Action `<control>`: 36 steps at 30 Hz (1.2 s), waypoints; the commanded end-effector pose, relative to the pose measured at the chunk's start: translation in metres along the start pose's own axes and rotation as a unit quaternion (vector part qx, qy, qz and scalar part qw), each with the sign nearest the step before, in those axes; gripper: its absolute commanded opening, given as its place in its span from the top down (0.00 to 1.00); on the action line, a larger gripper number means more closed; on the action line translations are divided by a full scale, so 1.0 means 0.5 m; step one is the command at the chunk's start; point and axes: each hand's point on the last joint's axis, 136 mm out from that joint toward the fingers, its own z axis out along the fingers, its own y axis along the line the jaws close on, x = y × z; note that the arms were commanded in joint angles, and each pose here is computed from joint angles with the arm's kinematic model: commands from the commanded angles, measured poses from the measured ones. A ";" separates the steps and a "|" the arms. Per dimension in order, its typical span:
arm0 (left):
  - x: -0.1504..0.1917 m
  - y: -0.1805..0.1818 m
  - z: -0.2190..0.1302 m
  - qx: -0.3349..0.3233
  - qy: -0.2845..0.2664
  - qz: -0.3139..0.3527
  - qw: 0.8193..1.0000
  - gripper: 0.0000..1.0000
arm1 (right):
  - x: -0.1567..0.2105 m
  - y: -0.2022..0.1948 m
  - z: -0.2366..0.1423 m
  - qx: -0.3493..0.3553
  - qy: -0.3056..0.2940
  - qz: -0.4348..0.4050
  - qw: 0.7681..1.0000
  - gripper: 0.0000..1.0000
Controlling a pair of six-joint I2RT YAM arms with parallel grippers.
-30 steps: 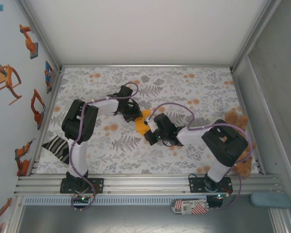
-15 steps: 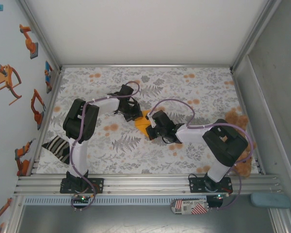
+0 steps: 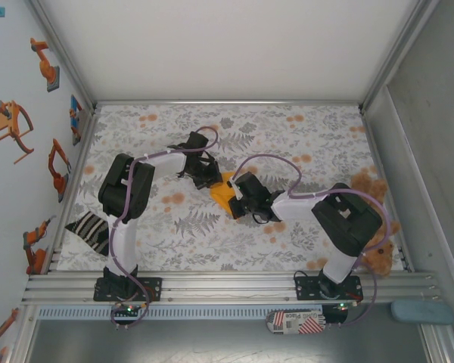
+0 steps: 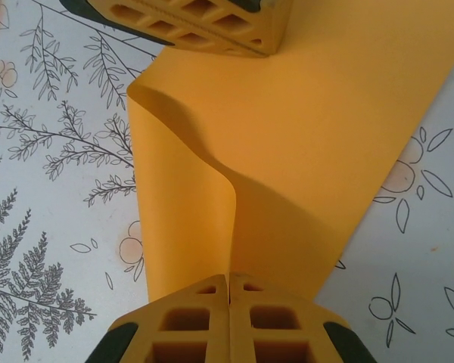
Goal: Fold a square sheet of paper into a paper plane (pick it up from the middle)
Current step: Third fold the triangle at the center of the table.
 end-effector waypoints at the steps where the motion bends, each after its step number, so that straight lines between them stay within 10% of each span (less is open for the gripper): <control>1: 0.037 0.060 0.036 -0.048 0.039 -0.017 0.998 0.93 | -0.011 -0.002 0.002 0.002 0.002 0.017 1.000 1.00; 36: 0.038 0.056 0.036 -0.043 0.041 -0.015 0.998 0.93 | -0.007 -0.013 0.017 0.020 0.019 0.014 1.000 1.00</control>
